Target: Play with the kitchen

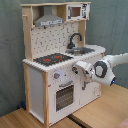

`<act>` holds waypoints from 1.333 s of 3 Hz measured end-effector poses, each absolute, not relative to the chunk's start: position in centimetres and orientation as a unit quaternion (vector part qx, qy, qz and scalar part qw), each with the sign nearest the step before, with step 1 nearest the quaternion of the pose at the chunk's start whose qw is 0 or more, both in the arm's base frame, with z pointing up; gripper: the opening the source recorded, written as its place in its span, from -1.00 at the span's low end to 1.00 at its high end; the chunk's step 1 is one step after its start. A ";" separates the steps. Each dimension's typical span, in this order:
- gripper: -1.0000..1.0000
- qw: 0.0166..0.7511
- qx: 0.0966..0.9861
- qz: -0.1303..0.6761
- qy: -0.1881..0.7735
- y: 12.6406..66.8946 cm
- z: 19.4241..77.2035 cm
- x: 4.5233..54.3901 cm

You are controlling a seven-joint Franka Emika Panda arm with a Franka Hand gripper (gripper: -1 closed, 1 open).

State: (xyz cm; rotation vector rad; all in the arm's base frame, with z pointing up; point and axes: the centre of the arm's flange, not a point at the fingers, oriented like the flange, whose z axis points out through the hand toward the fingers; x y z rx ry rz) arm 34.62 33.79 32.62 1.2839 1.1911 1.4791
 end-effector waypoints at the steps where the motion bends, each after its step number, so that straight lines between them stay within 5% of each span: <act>1: -1.00 0.449 0.477 0.564 0.503 34.0 32.8 34.7; 4: -1.00 0.540 0.383 0.478 0.578 34.0 32.8 34.6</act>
